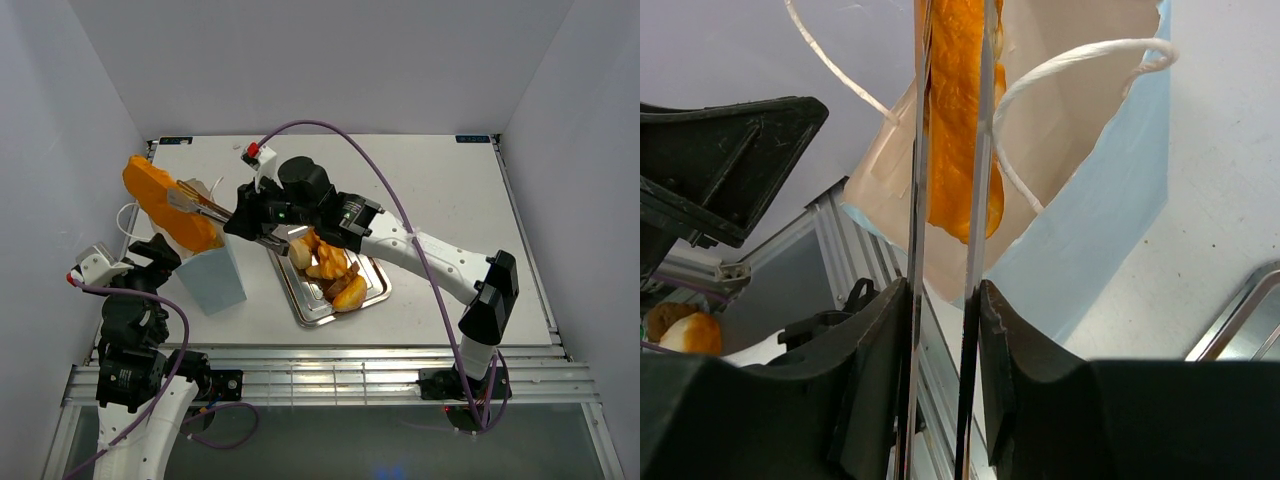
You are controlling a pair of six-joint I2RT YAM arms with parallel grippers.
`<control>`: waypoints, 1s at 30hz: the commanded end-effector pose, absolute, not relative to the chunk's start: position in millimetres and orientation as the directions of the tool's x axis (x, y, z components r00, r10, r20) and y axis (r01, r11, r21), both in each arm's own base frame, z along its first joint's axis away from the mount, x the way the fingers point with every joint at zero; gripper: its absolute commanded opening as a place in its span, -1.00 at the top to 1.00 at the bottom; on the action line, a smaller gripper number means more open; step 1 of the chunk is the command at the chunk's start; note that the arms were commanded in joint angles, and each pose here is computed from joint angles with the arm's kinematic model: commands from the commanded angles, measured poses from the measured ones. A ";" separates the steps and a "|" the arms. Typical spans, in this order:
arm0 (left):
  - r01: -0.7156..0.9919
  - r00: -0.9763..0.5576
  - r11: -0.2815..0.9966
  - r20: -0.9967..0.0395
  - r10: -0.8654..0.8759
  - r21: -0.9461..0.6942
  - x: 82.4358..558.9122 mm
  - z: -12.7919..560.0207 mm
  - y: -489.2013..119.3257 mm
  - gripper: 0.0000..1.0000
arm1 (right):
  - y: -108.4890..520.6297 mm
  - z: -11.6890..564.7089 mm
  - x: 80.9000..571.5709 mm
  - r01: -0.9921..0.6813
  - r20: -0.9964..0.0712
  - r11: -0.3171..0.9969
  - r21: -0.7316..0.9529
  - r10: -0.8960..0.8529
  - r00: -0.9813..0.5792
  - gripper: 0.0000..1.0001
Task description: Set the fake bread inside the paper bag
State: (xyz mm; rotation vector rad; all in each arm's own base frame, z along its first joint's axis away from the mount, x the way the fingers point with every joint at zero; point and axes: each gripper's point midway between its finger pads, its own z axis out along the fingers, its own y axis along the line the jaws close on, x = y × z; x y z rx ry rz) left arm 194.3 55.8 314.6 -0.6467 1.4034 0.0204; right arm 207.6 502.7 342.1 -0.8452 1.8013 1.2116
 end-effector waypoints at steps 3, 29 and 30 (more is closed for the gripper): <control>-0.369 0.195 0.836 -0.913 -0.358 -0.406 194.1 314.7 53.4 -0.89 | 502.9 382.0 203.0 -0.879 -0.911 0.261 0.400 0.006 -0.413 0.23; -0.368 0.192 0.838 -0.914 -0.357 -0.404 194.4 314.1 52.9 -0.89 | 503.3 391.5 201.1 -0.885 -0.914 0.247 0.394 0.005 -0.406 -0.03; -0.368 0.190 0.838 -0.915 -0.357 -0.403 194.4 313.7 52.9 -0.89 | 502.7 393.4 200.9 -0.886 -0.914 0.246 0.394 0.008 -0.405 -0.03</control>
